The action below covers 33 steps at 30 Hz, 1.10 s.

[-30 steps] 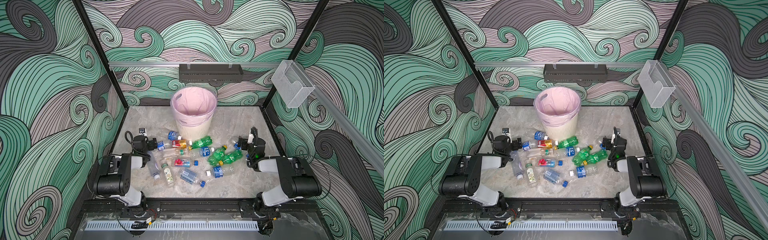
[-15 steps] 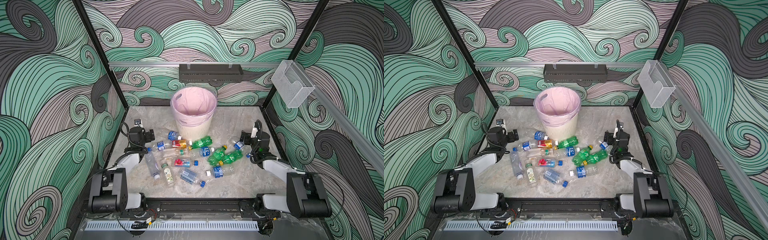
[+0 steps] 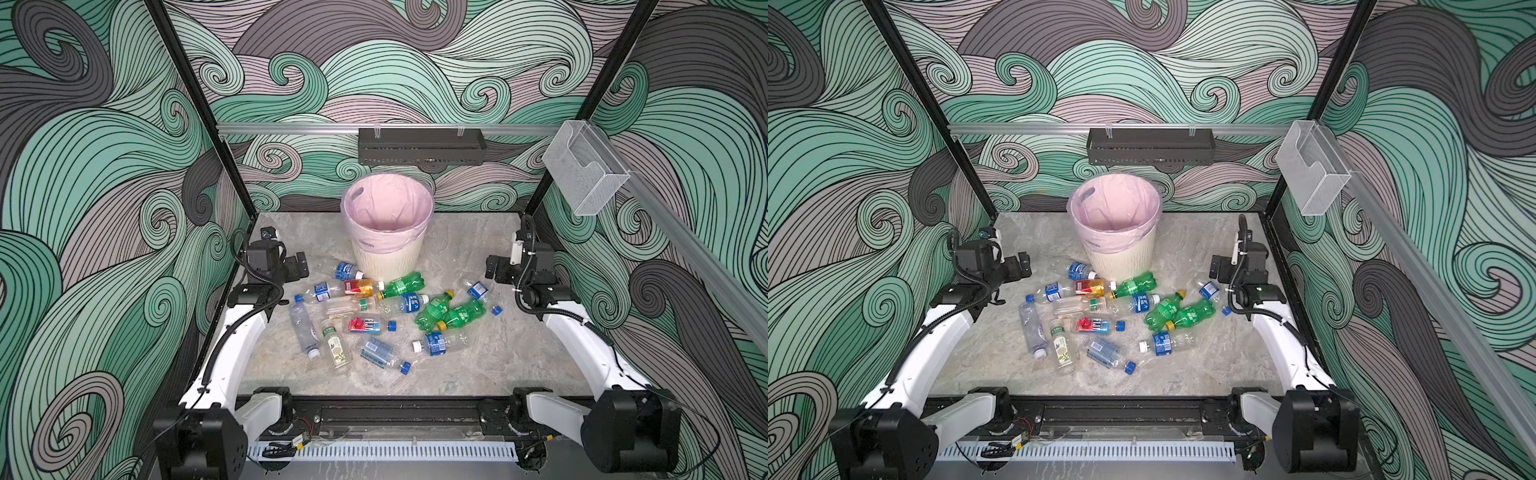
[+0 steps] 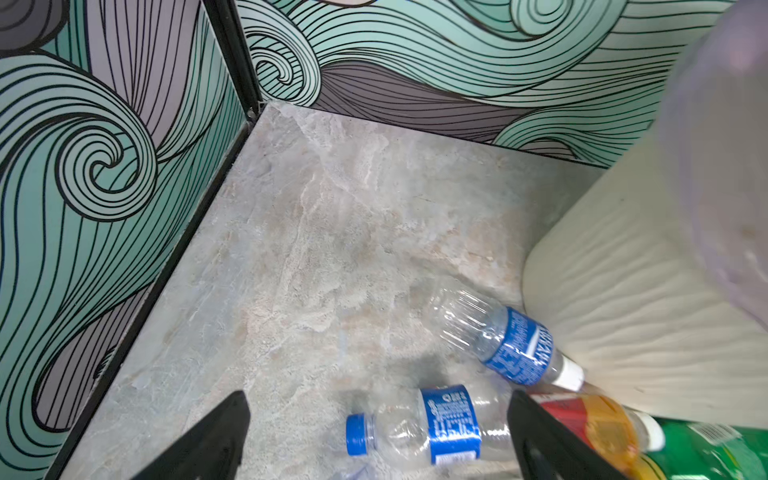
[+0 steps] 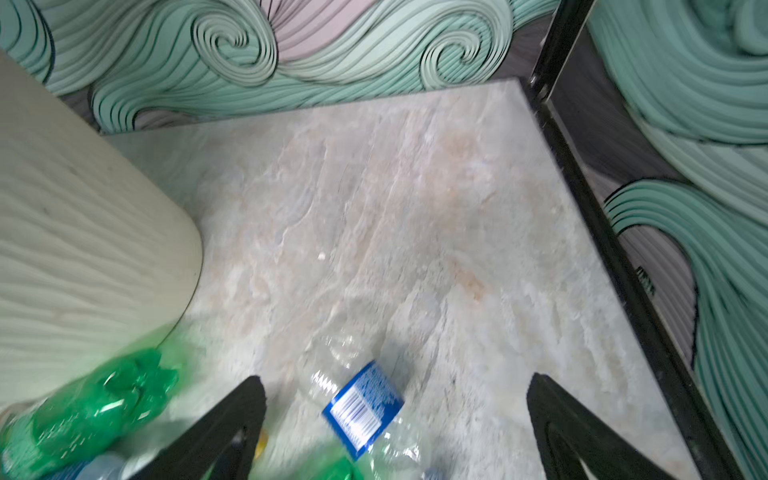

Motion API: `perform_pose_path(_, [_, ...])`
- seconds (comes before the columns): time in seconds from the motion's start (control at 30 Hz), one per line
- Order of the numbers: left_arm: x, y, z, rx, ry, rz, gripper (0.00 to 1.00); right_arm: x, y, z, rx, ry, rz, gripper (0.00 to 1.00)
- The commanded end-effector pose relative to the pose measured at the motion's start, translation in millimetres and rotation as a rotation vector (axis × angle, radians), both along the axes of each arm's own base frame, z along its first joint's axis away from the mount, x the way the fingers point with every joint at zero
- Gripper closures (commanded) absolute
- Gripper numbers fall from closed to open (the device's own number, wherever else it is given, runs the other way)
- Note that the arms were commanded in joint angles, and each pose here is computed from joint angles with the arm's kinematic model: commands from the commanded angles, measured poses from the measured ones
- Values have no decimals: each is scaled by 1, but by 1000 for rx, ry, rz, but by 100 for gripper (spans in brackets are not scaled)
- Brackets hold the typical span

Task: Throw the plastic bottles in the bin
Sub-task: 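Lower the right gripper onto a clear blue-label water bottle and grasp it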

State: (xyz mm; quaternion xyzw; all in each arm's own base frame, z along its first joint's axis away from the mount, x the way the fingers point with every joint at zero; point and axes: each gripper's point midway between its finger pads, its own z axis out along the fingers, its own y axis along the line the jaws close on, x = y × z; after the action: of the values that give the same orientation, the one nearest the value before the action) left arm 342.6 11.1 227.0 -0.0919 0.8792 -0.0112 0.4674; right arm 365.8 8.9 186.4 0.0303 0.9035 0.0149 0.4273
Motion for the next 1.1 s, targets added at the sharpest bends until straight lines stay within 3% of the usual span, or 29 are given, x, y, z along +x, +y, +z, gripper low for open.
perform_pose_path(0.0, [-30, -22, -6, -96, 83, -82, 1, -25, 26, -35, 80, 239, 101, 2])
perform_pose_path(0.13, [-48, -17, -12, -122, 126, -29, 1, -33, 28, -56, 37, 382, 138, 4])
perform_pose_path(0.47, [-78, 6, -21, -70, 153, 104, 1, -24, 24, -89, 0, 473, 140, 12])
perform_pose_path(0.77, [-87, 6, -26, -92, 191, 126, 1, -10, 29, -121, 6, 527, 159, 17])
perform_pose_path(1.07, [-89, -4, -24, -94, 186, 53, 1, 7, 25, -142, 1, 541, 119, 21])
